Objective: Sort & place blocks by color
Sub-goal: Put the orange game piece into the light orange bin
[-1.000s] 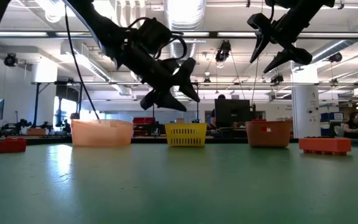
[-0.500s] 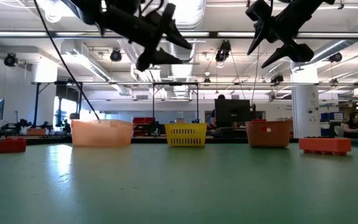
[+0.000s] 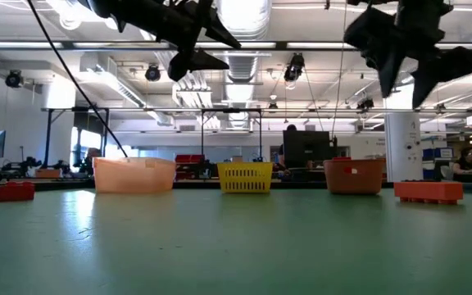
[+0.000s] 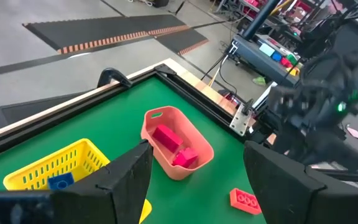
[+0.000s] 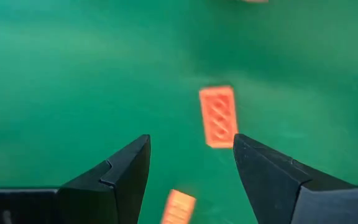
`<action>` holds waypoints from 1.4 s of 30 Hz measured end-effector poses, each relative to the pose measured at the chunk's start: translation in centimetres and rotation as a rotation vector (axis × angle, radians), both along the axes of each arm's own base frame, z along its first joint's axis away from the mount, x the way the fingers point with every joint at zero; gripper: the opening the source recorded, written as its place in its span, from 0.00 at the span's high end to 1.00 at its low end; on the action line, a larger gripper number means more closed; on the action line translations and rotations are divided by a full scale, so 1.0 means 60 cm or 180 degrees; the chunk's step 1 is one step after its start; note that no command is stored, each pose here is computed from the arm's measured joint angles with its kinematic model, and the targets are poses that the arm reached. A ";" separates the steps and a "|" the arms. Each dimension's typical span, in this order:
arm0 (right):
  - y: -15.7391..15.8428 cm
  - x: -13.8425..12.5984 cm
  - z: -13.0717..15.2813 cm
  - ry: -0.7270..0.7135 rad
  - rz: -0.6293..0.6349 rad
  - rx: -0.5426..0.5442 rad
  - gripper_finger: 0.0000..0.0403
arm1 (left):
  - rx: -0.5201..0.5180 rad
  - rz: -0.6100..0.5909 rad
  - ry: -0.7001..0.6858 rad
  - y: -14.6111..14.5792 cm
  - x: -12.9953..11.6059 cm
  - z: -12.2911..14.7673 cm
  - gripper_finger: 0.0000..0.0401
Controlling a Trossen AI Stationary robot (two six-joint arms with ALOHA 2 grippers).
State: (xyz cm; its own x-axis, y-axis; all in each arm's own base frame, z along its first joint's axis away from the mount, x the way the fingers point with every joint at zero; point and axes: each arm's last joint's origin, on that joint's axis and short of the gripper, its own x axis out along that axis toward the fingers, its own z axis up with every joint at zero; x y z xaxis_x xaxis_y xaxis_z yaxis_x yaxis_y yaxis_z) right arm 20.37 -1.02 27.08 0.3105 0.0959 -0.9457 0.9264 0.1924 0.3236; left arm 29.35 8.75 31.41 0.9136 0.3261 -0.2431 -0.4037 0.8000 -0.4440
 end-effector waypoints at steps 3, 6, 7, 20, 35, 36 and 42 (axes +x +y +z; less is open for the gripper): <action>0.017 0.008 -0.019 0.0315 0.0133 0.0020 0.46 | -0.0002 0.0000 0.0004 0.000 0.000 -0.001 0.41; 0.028 0.021 -0.037 0.0506 0.0241 0.0045 0.44 | -0.0004 0.0001 0.0014 0.000 0.000 -0.003 0.41; 0.030 0.025 -0.042 0.0558 0.0260 0.0065 0.43 | -0.0006 0.0000 0.0021 0.000 0.000 -0.004 0.41; 0.036 0.080 -0.129 0.1106 0.0825 0.0042 0.25 | -0.0007 0.0000 0.0019 0.000 -0.001 -0.004 0.41; 0.050 0.108 -0.209 0.1510 0.1279 0.0125 0.38 | -0.0008 -0.0022 0.0001 -0.003 -0.002 -0.001 0.41; 0.050 0.109 -0.212 0.1523 0.1286 0.0130 0.40 | -0.0008 -0.0022 0.0001 -0.003 -0.002 -0.001 0.41; 0.051 0.116 -0.219 0.1421 0.1320 0.0176 0.57 | -0.0021 -0.0066 -0.0007 -0.004 -0.002 -0.001 0.41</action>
State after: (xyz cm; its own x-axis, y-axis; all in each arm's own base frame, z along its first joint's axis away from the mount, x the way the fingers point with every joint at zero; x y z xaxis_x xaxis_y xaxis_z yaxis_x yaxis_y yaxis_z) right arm 27.35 2.04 13.95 -0.1886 0.1767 -0.9660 0.8264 0.5600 -0.0589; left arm 29.24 8.49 31.37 0.9206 0.3055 -0.2432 -0.3861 0.8052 -0.4502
